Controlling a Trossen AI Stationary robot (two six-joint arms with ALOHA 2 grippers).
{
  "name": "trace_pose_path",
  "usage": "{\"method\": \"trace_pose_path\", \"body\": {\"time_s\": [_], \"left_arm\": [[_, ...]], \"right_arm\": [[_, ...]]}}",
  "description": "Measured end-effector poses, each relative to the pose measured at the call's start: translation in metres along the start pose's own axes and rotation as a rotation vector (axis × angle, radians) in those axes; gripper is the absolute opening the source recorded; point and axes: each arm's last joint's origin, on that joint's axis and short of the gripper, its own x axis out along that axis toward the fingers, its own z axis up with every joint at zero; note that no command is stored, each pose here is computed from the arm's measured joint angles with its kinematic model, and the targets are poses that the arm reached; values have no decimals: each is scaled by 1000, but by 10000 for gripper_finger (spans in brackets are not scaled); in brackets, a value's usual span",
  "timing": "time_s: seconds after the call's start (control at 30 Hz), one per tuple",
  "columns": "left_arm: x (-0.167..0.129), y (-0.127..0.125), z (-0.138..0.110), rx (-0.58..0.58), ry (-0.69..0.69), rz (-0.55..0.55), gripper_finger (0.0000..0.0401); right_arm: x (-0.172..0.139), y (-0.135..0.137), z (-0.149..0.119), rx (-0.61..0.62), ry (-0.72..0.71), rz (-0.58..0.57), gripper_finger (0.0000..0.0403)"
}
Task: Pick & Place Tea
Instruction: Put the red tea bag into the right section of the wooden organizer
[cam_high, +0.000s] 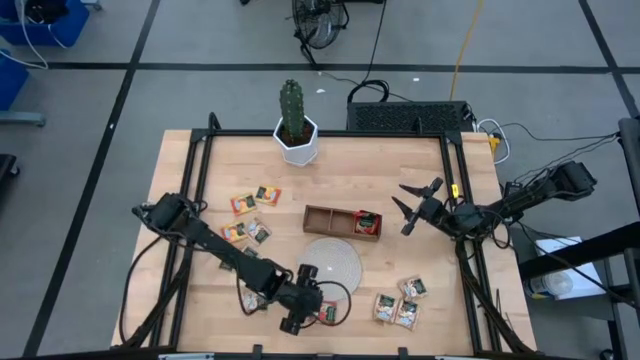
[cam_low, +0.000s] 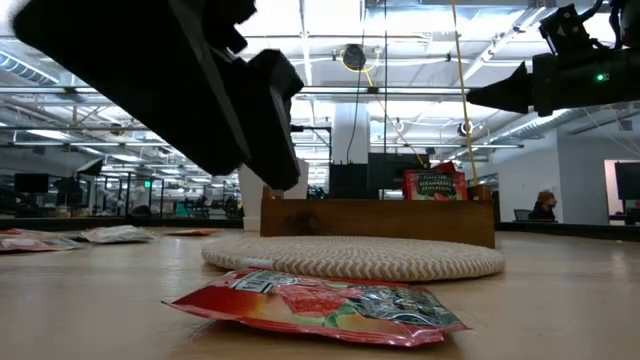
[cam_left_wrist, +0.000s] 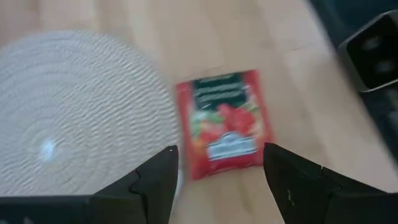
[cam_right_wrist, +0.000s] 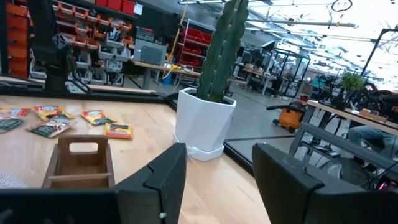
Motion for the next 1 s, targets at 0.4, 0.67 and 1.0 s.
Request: {"method": "trace_pose_path", "body": {"time_s": [0.4, 0.67, 1.0], "left_arm": [[14, 2, -4, -4, 24, -40, 237], [34, 0, -14, -3, 54, -57, 237], [37, -2, -14, -1, 38, -38, 236]], "right_arm": [[0, 0, 0, -2, 3, 1, 167], [0, 0, -1, -8, 6, 2, 167], [0, 0, -1, -7, 7, 2, 164]]}}
